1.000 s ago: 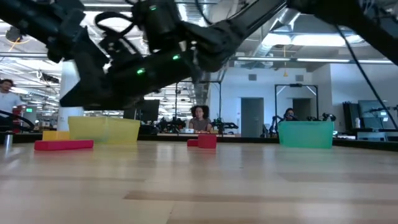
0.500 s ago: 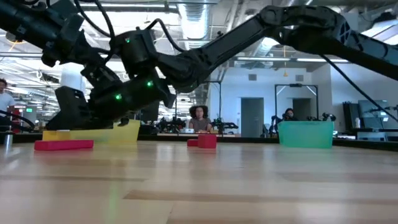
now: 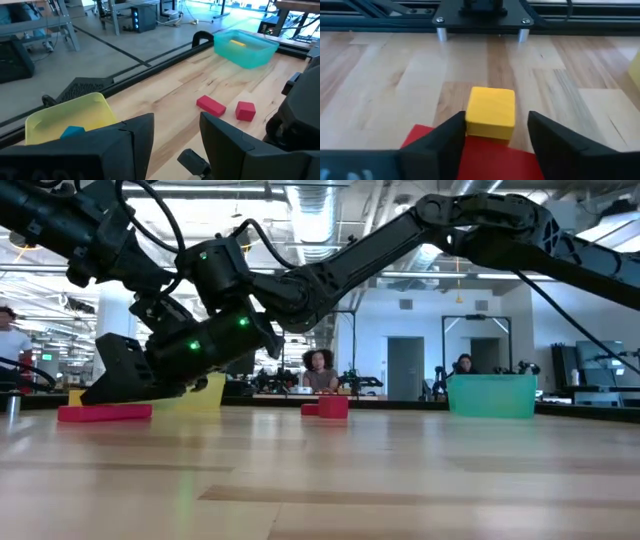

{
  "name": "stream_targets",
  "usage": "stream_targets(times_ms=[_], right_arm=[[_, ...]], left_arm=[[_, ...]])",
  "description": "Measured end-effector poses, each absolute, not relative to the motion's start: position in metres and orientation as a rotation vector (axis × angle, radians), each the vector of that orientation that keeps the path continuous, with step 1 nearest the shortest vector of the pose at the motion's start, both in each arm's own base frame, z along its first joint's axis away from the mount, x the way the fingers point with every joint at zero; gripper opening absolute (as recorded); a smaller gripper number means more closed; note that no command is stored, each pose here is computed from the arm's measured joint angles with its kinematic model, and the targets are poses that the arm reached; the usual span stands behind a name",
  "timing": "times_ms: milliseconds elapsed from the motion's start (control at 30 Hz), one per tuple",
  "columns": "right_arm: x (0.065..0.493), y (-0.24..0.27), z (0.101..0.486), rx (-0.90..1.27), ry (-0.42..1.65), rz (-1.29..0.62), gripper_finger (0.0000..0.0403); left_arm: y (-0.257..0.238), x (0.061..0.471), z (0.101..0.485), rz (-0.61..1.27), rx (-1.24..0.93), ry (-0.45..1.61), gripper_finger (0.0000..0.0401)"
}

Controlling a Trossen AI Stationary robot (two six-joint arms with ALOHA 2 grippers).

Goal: Sort & place blocks by color
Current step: Put the yellow square block into the light blue bin

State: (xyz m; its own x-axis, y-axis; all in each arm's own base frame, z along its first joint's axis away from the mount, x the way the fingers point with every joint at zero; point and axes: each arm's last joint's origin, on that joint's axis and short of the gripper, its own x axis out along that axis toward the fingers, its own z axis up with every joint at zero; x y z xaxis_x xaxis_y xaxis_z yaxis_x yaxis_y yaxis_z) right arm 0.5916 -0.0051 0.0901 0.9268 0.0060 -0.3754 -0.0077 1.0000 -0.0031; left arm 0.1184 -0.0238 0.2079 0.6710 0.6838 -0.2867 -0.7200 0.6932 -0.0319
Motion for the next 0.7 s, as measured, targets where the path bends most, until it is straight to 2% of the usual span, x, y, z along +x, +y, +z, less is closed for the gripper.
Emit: stream_targets(times_ms=[300, 533, 700], right_arm=[[0.592, -0.004, 0.091, -0.025, 0.377, 0.053, 0.0109], [0.586, -0.008, 0.105, -0.059, 0.471, 0.057, 0.0107], [0.569, -0.006, 0.131, -0.151, 0.683, 0.124, 0.0112]], left_arm=[[-0.024, 0.118, 0.208, 0.794, -0.148, 0.262, 0.0149], [-0.025, 0.119, 0.207, 0.762, -0.162, 0.283, 0.0149], [-0.026, 0.119, 0.206, 0.717, -0.193, 0.313, 0.0149]])
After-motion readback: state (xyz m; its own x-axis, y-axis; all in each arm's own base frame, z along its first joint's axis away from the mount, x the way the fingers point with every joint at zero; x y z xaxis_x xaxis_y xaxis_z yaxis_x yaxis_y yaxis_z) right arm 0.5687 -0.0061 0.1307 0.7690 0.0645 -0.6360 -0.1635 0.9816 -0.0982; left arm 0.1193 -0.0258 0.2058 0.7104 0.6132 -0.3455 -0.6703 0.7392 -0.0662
